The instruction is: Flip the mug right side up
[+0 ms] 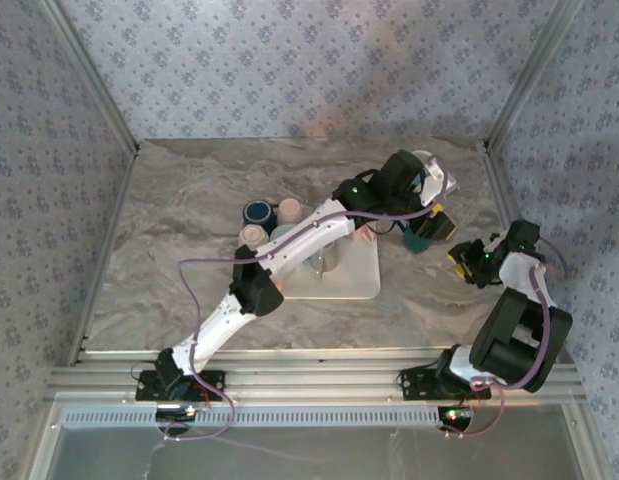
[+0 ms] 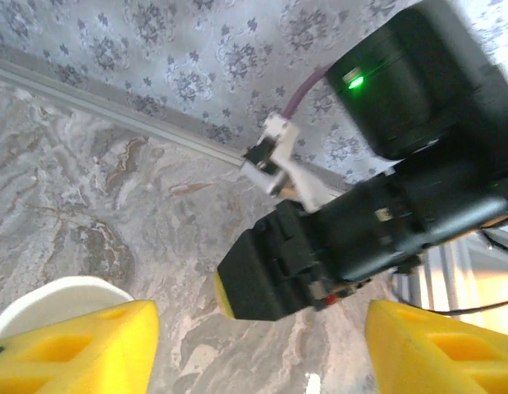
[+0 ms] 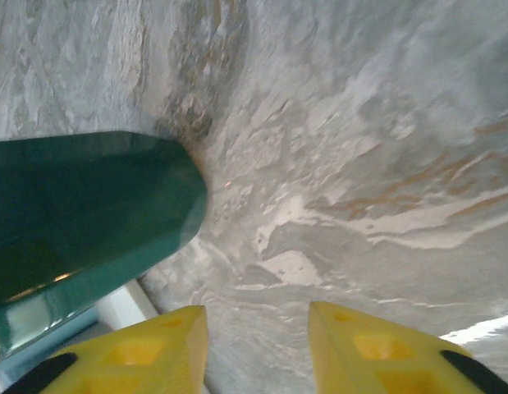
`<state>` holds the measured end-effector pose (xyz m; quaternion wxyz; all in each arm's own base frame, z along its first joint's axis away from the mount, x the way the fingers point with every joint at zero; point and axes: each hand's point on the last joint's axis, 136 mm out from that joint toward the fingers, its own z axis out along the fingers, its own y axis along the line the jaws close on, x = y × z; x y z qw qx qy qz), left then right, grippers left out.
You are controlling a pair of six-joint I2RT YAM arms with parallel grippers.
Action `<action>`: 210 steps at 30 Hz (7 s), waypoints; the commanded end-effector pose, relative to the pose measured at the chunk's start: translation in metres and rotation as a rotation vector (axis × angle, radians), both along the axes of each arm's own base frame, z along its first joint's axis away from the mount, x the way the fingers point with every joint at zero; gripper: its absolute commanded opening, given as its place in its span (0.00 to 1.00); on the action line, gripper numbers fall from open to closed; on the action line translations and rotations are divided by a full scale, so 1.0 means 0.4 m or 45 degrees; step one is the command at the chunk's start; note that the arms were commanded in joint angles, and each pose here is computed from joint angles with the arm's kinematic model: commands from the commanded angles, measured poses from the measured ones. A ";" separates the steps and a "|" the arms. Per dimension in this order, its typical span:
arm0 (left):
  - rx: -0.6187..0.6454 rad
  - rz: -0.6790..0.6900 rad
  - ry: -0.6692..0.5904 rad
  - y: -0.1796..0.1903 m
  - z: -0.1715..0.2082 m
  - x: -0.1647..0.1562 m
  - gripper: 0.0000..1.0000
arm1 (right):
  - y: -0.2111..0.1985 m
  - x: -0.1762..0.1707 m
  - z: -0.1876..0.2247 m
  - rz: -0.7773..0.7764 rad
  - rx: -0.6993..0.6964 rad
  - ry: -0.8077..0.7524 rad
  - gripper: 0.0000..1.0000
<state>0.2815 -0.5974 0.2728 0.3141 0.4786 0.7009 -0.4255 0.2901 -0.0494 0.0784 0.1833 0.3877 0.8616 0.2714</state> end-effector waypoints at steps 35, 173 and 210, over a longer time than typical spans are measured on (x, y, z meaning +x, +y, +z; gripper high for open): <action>-0.101 0.898 0.031 0.877 -0.092 0.074 0.66 | 0.216 0.309 -0.032 0.132 0.220 -0.088 0.16; -0.071 1.155 0.168 1.105 -0.159 0.063 0.86 | 0.295 0.470 0.322 0.508 -0.949 -1.641 0.40; -0.111 1.248 0.116 1.137 -0.106 0.057 0.86 | 0.295 0.545 0.182 0.479 -0.904 -1.603 0.84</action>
